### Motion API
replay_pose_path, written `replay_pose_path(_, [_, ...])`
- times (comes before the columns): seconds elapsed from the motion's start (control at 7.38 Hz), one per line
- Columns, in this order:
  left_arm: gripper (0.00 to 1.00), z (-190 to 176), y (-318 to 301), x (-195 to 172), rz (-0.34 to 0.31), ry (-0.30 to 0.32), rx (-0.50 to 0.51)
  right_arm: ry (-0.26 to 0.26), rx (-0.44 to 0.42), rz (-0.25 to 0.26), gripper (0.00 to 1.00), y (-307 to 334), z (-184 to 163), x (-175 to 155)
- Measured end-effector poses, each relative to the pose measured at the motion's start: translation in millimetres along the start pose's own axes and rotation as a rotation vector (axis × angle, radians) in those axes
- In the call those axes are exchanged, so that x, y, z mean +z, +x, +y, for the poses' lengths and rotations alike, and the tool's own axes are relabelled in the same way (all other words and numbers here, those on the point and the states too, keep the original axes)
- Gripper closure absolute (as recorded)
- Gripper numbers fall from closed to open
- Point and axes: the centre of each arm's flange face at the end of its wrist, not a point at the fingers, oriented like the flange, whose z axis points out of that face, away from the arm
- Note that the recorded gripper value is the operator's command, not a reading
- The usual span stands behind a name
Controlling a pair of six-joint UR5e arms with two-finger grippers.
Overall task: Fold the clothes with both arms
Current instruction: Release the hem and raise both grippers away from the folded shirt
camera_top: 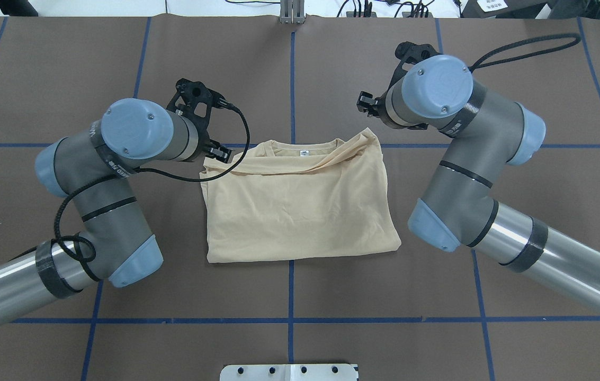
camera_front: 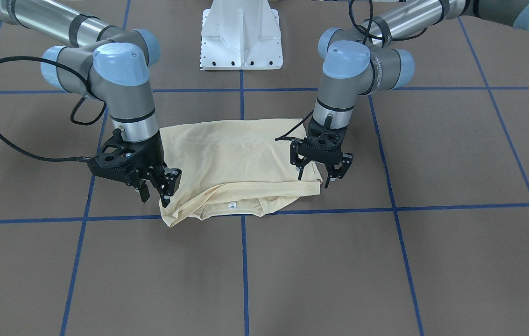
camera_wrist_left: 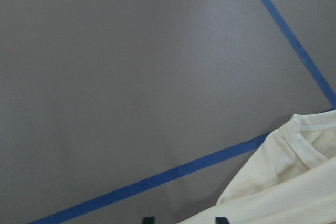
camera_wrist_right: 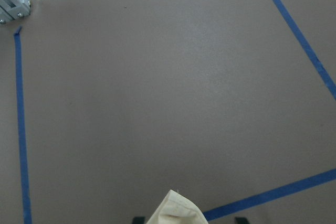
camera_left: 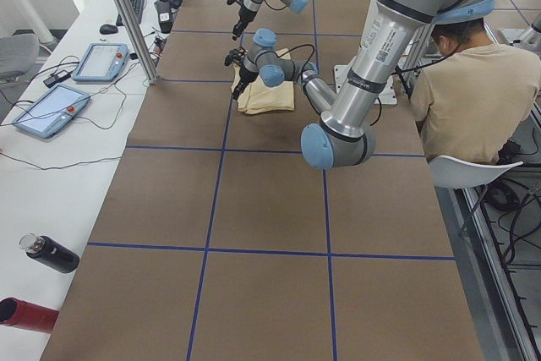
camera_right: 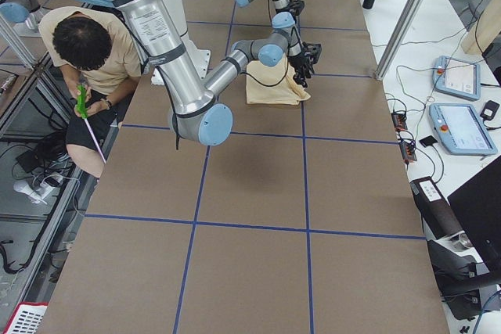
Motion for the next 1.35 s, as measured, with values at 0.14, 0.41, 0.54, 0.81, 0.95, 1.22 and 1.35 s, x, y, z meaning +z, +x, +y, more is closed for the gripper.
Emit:
replay_pose_path(0.14, [0.00, 18.0, -6.1, -11.2, 0.034, -0.011, 0.004, -0.019, -0.030, -0.015, 0.00, 20.8, -2.7, -4.5])
replay_pose_path(0.41, [0.00, 70.3, 3.1, -22.2, 0.116, -0.056, -0.040, -0.026, -0.053, -0.043, 0.00, 56.0, 0.2, -13.1])
replay_pose_path(0.54, [0.02, 96.4, 21.3, -20.1, 0.148, -0.089, -0.081, -0.025, -0.058, -0.048, 0.00, 61.7, 0.8, -15.4])
replay_pose_path(0.81, [0.13, 135.9, 57.2, -13.3, 0.170, -0.130, -0.132, -0.022, -0.060, -0.051, 0.00, 64.0, 0.0, -17.7])
replay_pose_path(0.95, [0.20, 147.8, 68.7, -11.3, 0.173, -0.142, -0.146, -0.021, -0.060, -0.052, 0.00, 64.0, -0.4, -18.0])
replay_pose_path(1.22, [0.28, 158.8, 76.2, -5.9, 0.171, -0.158, -0.149, -0.020, -0.060, -0.056, 0.00, 62.2, -0.8, -19.3])
replay_pose_path(1.35, [0.36, 161.5, 76.7, -3.2, 0.167, -0.163, -0.147, -0.019, -0.061, -0.057, 0.00, 61.4, -1.0, -19.7])
